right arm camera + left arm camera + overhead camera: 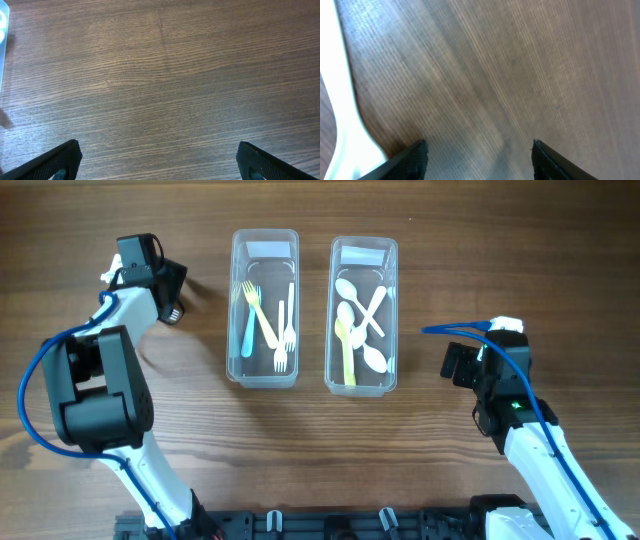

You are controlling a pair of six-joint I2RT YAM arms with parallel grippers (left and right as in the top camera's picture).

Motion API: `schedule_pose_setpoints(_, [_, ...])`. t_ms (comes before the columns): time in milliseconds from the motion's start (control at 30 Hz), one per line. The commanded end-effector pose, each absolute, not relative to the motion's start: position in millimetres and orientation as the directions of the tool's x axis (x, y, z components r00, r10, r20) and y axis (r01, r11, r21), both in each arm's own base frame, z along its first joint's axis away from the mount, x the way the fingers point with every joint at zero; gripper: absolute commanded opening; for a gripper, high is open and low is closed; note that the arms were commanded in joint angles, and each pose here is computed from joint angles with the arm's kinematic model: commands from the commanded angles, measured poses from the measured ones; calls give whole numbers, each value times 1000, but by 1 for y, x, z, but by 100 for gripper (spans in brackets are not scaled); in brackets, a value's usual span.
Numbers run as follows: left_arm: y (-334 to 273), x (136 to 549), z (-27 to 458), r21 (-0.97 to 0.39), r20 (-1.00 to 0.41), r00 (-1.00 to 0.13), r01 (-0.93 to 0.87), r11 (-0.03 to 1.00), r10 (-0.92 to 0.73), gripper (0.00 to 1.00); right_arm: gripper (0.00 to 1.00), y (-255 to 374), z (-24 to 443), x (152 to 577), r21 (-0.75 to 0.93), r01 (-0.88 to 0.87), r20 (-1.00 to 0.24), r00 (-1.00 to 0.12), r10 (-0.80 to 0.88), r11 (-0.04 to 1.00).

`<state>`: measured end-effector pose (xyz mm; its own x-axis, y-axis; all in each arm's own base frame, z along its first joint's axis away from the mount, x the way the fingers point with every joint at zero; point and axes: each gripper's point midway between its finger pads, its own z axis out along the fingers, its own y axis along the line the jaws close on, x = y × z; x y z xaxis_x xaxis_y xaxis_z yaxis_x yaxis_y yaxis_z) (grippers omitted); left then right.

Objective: Pack container
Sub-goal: 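Move the left gripper to the last white fork and grasp it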

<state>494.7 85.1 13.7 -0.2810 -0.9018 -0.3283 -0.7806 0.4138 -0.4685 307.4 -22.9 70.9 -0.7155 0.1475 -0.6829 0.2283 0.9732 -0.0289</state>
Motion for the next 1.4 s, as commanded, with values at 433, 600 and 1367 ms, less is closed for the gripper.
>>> schedule_pose_setpoints(433, [98,369,-31,22,-234,-297,-954,300,-926,59,100,-23,72,308,-23,240,-686,-710,159,971])
schedule_pose_setpoints(600, [74,377,-3,-73,-145,-461,-877,474,-875,59,100,-23,72,308,-23,240,-686,-710,159,971])
schedule_pose_setpoints(1367, [154,412,69,46,-551,-562,-758,650,-617,66,100,-23,72,308,-23,240,-686,-710,159,971])
